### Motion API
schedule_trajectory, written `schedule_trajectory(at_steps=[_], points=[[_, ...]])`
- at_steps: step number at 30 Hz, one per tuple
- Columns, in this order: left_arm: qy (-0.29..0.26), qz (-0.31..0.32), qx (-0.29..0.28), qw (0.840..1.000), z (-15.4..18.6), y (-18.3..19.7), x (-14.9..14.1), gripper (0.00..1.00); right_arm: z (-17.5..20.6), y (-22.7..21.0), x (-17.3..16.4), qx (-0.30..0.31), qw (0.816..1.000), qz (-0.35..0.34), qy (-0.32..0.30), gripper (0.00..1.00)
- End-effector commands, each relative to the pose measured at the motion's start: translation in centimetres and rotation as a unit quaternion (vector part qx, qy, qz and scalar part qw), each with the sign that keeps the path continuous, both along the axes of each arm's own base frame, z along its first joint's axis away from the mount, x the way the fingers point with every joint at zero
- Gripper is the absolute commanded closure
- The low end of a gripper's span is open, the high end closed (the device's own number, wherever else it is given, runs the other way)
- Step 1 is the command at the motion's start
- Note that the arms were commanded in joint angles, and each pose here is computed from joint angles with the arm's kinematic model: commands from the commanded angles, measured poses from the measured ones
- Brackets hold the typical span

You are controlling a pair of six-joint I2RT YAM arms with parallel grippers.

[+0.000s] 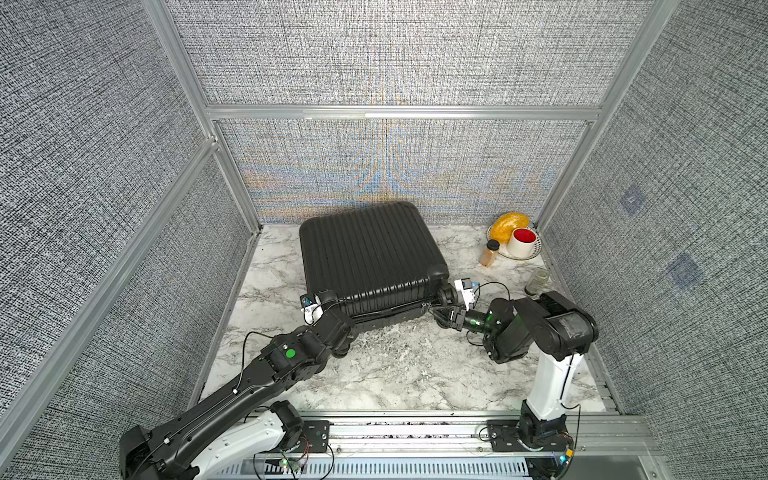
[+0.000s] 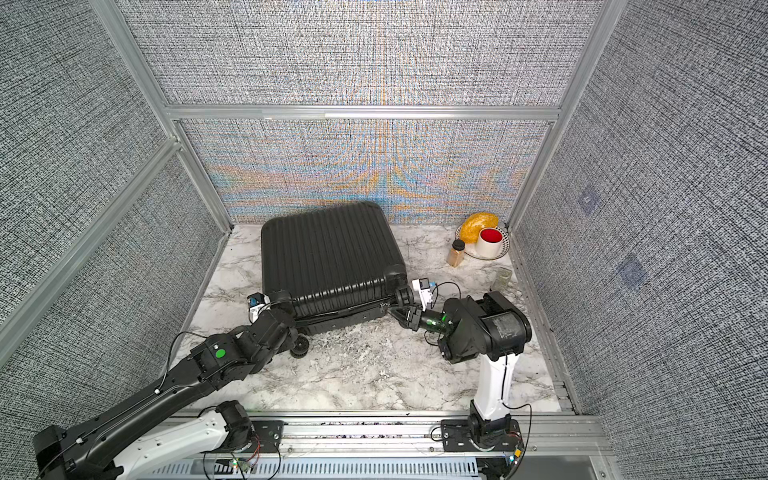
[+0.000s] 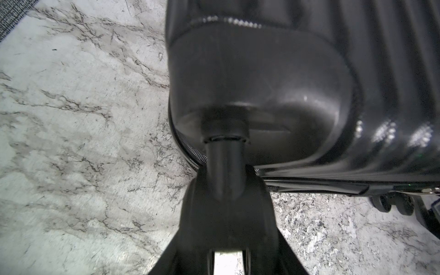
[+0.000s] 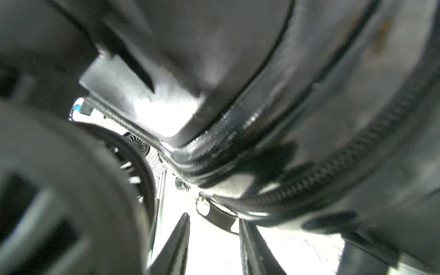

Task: Open the suitcase zippers
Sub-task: Unzip the zipper on the suitcase.

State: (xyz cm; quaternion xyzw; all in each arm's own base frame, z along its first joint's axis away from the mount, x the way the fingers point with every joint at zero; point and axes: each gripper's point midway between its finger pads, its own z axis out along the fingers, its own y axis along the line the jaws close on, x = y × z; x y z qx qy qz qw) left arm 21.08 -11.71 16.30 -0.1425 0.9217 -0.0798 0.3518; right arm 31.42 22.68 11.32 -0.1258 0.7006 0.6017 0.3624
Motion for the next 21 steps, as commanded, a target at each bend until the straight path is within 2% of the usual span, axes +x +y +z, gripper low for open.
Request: schedule_trajectory(at_steps=[1,14,21], points=[[0.007,-0.011,0.002,1.0,-0.2,-0.23,-0.15,0.76,-0.06,0.15,0.29,-0.007,1.0,-0.002,-0.009,0.63],[0.006,-0.007,-0.003,1.0,-0.27,-0.04,-0.31,0.76,-0.51,0.25,1.19,-0.008,1.0,-0.011,-0.003,0.68],[0.006,-0.006,-0.001,1.0,-0.37,0.09,-0.36,0.76,-0.45,0.27,1.21,-0.007,1.0,-0.01,-0.005,0.76]])
